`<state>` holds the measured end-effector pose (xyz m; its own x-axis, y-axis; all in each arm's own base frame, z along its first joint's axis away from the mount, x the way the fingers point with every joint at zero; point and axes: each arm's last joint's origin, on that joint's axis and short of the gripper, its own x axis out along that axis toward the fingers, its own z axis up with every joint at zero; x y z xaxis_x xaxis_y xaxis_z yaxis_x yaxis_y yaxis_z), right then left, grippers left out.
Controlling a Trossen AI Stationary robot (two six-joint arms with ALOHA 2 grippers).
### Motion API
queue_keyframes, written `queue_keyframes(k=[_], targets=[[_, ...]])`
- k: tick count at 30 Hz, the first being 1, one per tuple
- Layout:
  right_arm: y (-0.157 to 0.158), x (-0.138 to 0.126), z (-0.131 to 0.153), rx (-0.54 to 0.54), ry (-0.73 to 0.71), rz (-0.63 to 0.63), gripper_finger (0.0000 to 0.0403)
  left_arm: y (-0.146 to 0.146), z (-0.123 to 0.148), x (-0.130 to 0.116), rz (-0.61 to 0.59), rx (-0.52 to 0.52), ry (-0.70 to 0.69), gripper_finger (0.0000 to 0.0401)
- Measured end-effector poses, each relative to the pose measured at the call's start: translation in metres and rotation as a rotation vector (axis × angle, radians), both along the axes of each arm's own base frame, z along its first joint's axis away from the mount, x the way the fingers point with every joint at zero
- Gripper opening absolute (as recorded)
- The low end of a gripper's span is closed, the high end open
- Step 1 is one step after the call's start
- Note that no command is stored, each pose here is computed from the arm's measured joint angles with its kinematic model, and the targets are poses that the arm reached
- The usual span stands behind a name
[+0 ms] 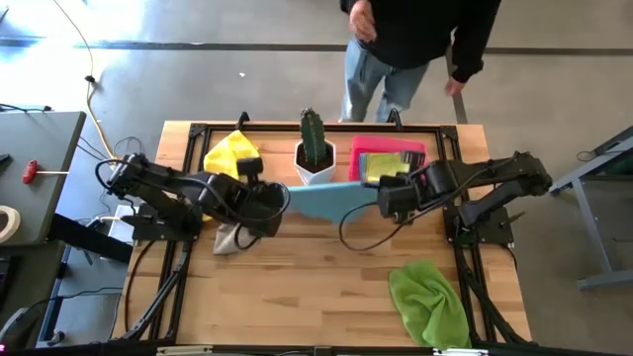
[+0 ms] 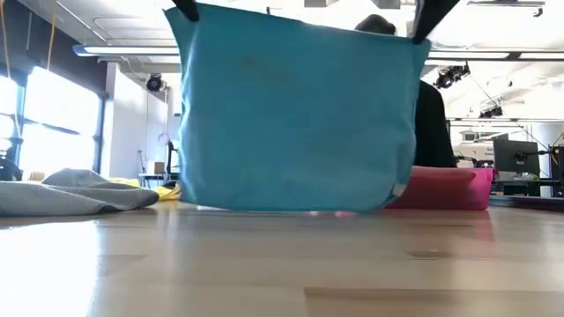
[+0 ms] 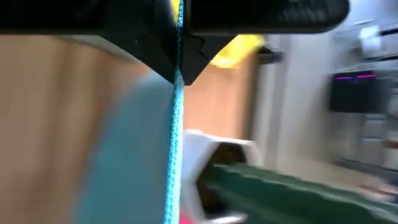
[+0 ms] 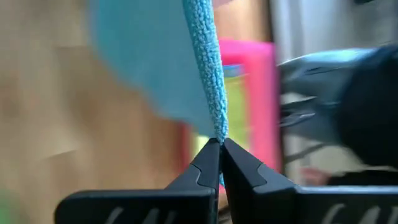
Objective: Fold microfiber towels
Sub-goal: Put the blue towel into the pink laundry bin
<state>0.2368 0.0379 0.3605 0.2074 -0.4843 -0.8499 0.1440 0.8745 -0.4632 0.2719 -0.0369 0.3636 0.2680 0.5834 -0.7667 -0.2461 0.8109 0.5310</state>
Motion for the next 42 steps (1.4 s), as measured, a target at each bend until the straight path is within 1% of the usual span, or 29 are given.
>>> queue_keyframes(k=[2,4,6,9,11,13,16,18,22,24,27,32,35,42], targets=[[0.01,0.001,-0.004,0.092,0.002,-0.014,0.0002,-0.01,-0.004,0.004,-0.021,-0.105,-0.021,0.0],[0.022,0.004,-0.008,0.172,0.005,-0.031,0.0002,-0.024,-0.012,0.009,-0.044,-0.206,-0.01,0.0],[0.037,0.007,-0.015,0.228,0.019,-0.039,0.0002,-0.04,-0.024,0.017,-0.055,-0.274,0.015,0.0],[0.065,0.015,-0.038,0.289,0.052,-0.029,0.0002,-0.068,-0.044,0.025,-0.072,-0.307,0.076,0.0],[0.084,0.018,-0.061,0.33,0.082,0.013,0.0002,-0.088,-0.063,0.032,-0.085,-0.308,0.121,0.0],[0.1,0.02,-0.087,0.347,0.105,0.055,0.0002,-0.107,-0.083,0.039,-0.107,-0.301,0.171,0.0],[0.119,0.017,-0.122,0.382,0.124,0.102,0.0002,-0.13,-0.114,0.046,-0.132,-0.274,0.234,0.0],[0.128,0.015,-0.139,0.433,0.11,0.12,0.0002,-0.142,-0.131,0.049,-0.136,-0.28,0.273,0.0],[0.139,0.013,-0.161,0.585,0.088,0.153,0.0002,-0.158,-0.153,0.056,-0.154,-0.388,0.319,0.0],[0.139,0.012,-0.166,0.618,0.093,0.16,0.0002,-0.162,-0.156,0.06,-0.182,-0.461,0.313,0.0],[0.137,0.013,-0.167,0.608,0.093,0.171,0.0002,-0.166,-0.156,0.063,-0.224,-0.515,0.299,0.0],[0.128,0.017,-0.167,0.534,0.088,0.223,0.0002,-0.157,-0.15,0.065,-0.213,-0.522,0.301,0.0],[0.119,0.021,-0.167,0.463,0.081,0.221,0.0002,-0.146,-0.152,0.063,-0.172,-0.475,0.348,0.0],[0.093,0.025,-0.167,0.281,0.122,0.225,0.0002,-0.126,-0.15,0.065,-0.104,-0.355,0.375,0.0]])
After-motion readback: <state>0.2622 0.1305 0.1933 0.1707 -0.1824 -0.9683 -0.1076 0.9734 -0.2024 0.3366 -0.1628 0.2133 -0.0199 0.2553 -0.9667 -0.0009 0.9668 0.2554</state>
